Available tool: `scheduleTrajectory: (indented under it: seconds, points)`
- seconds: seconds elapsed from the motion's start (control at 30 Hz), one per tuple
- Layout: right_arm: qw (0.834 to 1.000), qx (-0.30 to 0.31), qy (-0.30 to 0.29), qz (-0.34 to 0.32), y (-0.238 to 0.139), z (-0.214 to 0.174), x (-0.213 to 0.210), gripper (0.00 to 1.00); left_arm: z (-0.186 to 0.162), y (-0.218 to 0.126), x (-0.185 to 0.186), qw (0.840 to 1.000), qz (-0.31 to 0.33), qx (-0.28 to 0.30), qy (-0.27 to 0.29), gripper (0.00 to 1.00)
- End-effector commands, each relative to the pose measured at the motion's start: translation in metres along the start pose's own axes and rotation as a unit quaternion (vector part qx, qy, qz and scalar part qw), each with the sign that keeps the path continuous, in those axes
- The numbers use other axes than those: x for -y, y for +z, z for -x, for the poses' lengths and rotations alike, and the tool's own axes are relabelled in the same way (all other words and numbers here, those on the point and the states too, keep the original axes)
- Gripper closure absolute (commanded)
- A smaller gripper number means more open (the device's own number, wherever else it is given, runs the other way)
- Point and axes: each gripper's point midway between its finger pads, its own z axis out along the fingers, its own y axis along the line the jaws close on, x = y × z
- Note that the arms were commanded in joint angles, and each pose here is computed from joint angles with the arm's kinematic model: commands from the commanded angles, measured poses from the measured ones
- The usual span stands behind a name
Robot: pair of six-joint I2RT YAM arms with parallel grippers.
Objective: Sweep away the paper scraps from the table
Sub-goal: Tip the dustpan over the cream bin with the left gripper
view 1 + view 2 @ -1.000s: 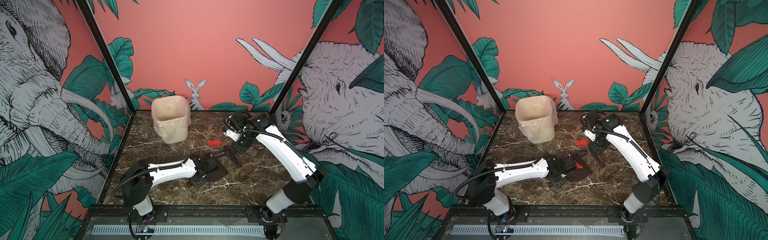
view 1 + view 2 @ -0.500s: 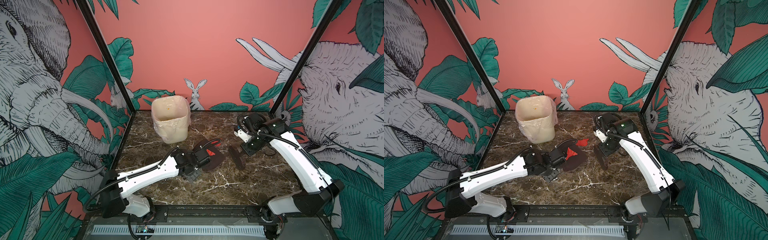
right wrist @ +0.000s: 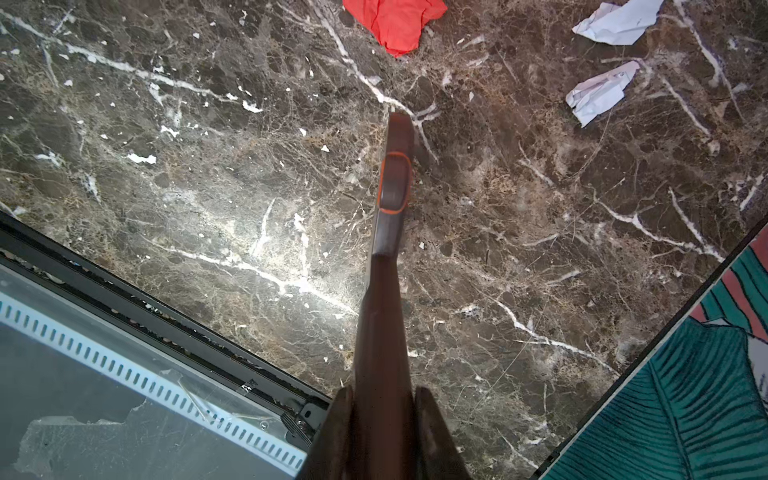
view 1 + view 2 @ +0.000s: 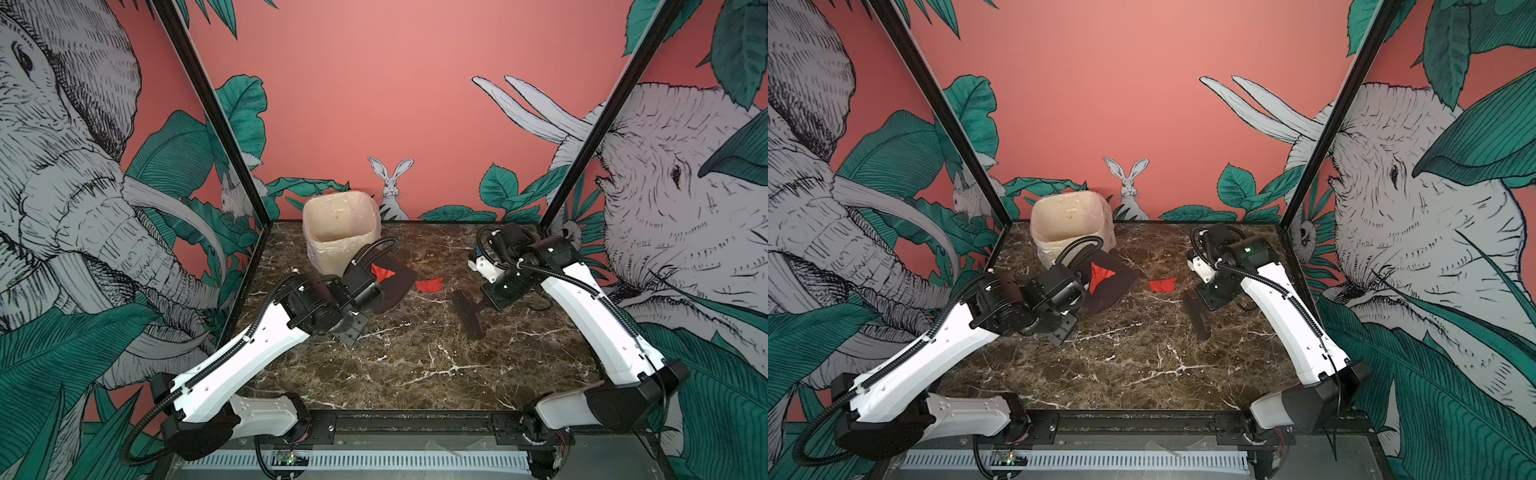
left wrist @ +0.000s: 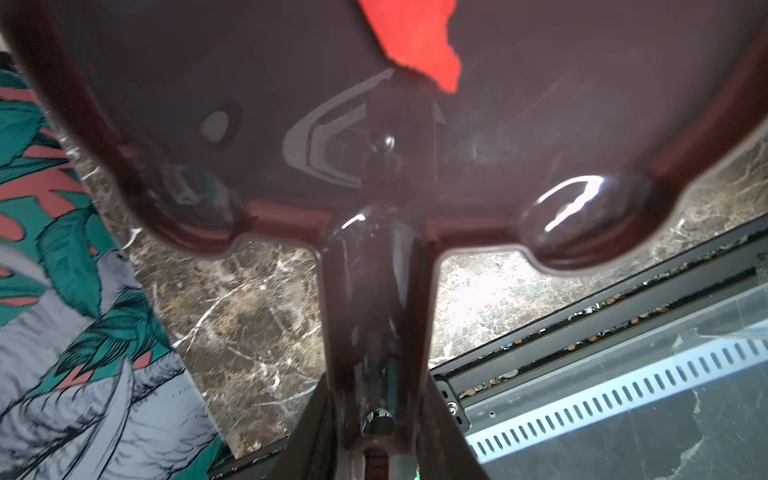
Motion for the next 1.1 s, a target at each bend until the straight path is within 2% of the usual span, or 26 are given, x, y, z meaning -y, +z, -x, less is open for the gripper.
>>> scheduleTrajectory:
  seconds: [0.0, 0.3, 0.7, 0.9, 1.07]
  points:
    - [1.0, 0.026, -0.003, 0.01, -0.008, 0.009, -0.001, 1.0, -0.017, -0.015, -0.025, 0.999, 0.027, -0.016, -0.029, 1.0]
    - [0.999, 0.033, -0.006, 0.019, -0.012, 0.014, 0.0, 1.0, -0.015, -0.027, -0.073, 0.994, 0.049, -0.011, -0.098, 1.0]
    - [0.999, 0.041, -0.006, 0.035, -0.015, 0.015, -0.004, 1.0, -0.002, -0.015, -0.127, 0.985, 0.057, -0.008, -0.164, 1.0]
    - [0.998, 0.044, -0.006, 0.041, -0.017, 0.013, -0.006, 1.0, 0.013, -0.008, -0.157, 0.981, 0.072, -0.007, -0.179, 1.0]
    - [0.997, 0.045, 0.0, 0.056, -0.016, 0.009, -0.011, 1.0, 0.026, -0.002, -0.176, 0.983, 0.088, -0.017, -0.162, 1.0]
